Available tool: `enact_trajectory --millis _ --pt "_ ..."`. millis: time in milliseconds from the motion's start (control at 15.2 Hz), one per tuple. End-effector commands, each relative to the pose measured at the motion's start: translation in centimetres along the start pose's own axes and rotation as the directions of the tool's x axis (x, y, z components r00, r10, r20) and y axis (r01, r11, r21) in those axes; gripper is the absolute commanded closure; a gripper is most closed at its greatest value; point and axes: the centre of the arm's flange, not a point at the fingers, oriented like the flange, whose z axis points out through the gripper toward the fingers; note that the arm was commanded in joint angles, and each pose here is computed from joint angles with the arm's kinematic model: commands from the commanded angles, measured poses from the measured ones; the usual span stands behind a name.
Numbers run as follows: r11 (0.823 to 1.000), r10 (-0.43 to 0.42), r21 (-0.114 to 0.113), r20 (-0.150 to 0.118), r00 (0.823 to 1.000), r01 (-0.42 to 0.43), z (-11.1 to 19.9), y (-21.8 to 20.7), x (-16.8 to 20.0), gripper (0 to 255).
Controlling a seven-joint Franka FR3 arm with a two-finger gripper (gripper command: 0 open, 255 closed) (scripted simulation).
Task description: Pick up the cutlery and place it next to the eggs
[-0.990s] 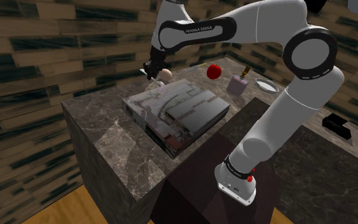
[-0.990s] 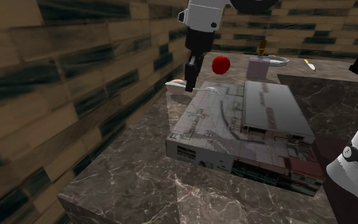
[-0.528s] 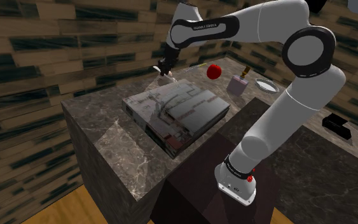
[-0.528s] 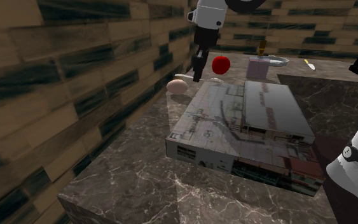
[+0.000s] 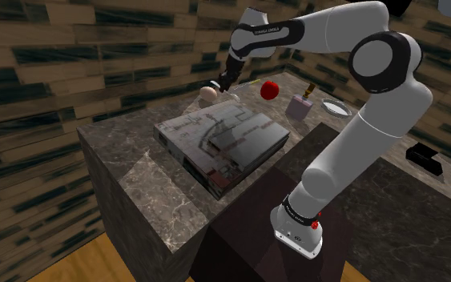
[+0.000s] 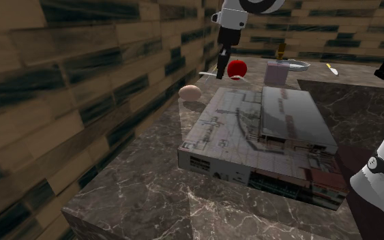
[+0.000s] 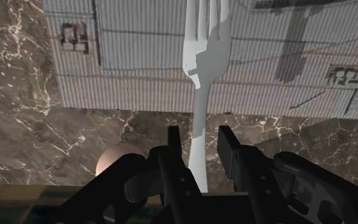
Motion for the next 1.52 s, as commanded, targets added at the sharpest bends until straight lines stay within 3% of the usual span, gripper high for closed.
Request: enact_trajectory --millis 0,660,1452 --pt "1.000 -0.002 0.000 -0.001 1.000 0.002 -0.2 2.3 0.0 255" --pt "1.000 -0.002 0.000 -0.001 1.000 0.002 -0.2 15.5 -0.9 255" --pt "1.000 -0.002 0.000 -0.001 1.000 0.002 6.0 15.4 -1.8 255"
